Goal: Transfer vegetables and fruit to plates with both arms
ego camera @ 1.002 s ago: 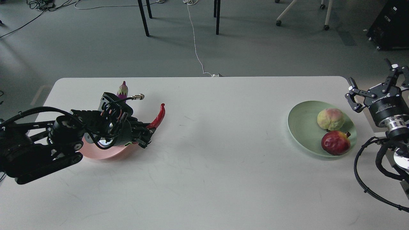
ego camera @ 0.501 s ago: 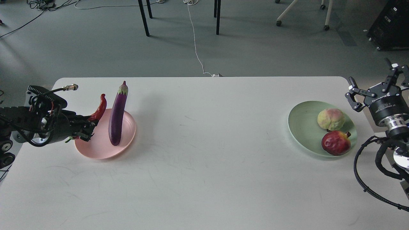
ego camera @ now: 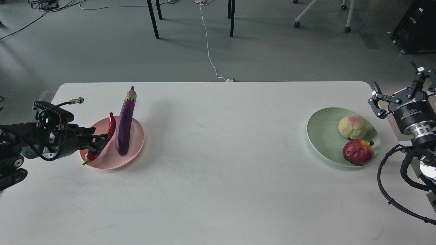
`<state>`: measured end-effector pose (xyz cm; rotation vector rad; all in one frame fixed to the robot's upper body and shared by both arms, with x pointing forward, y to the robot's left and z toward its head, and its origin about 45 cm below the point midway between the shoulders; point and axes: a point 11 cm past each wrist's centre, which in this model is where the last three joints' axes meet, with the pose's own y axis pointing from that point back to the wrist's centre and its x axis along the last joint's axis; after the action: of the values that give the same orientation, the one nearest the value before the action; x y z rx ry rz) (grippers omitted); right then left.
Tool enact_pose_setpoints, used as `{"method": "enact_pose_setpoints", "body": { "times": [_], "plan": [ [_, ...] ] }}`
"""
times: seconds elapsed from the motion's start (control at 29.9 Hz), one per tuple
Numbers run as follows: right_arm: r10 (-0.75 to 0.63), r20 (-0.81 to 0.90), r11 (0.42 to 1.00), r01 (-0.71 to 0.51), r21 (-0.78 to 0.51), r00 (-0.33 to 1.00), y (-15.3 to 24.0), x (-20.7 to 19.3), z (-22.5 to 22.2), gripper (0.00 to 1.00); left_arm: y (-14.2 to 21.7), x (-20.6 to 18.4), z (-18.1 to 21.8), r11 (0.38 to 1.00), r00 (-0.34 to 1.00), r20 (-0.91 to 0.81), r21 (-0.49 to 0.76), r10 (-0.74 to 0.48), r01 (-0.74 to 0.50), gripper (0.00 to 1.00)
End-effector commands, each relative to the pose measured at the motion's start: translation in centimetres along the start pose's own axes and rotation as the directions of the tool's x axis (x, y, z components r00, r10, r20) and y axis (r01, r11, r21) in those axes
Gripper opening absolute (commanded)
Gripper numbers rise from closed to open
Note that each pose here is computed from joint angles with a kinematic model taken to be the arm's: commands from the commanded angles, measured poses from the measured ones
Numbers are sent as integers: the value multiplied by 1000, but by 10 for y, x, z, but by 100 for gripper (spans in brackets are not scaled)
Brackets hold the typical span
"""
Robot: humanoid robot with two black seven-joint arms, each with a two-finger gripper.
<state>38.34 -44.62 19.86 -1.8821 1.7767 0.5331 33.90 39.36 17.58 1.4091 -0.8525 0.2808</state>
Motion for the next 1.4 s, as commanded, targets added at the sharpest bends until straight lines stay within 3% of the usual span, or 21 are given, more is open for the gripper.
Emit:
{"method": "enact_pose_setpoints", "body": {
  "times": [0.0, 0.1, 0.27, 0.37, 0.47, 0.6, 0.73, 0.84, 0.94, 1.1, 1.37],
  "plan": [
    [-9, -6, 1000, 10, 14, 1000, -7, -4, -6, 99, 1, 2, 0, 1000, 999, -54, -9, 8, -8, 80],
    [-9, -11, 1000, 10, 24, 1000, -10, -5, -10, 99, 3, 20, -1, 998, 990, -133, -15, 57, -59, 81],
    [17, -29, 999, -15, 50, 999, -21, -9, -19, 99, 17, 81, -4, 964, 870, -439, -31, 224, -264, 93],
    [100, -55, 992, -96, 77, 993, -27, -1, -25, 99, 18, 116, 10, 920, 713, -658, -76, 244, -385, 94],
    [143, -68, 987, -137, 88, 987, -30, 5, -29, 99, 10, 146, 24, 861, 503, -844, -106, 187, -497, 96],
    [140, -56, 987, -135, 83, 989, -31, 4, -25, 99, -12, 165, 23, 813, 204, -973, -29, 111, -581, 98],
    [116, -40, 991, -112, 77, 992, -33, -2, -21, 99, -32, 176, 35, 786, 17, -1000, -10, 1, -618, 98],
    [48, -8, 996, -47, 70, 999, -33, -9, -20, 99, -34, 187, 39, 739, -210, -963, 18, -169, -674, 98],
    [28, 23, 998, -29, 56, 999, -35, -15, -7, 99, -40, 182, 39, 728, -340, -898, 32, -280, -685, 98],
    [21, 57, 999, -23, 40, 998, -38, -22, 10, 99, -40, 177, 36, 673, -437, -778, 24, -452, -739, 98],
    [-34, 90, 999, 33, 19, 995, -58, -51, 18, 99, -43, 145, 7, 625, -496, -674, 66, -547, -778, 98]
  ]
}}
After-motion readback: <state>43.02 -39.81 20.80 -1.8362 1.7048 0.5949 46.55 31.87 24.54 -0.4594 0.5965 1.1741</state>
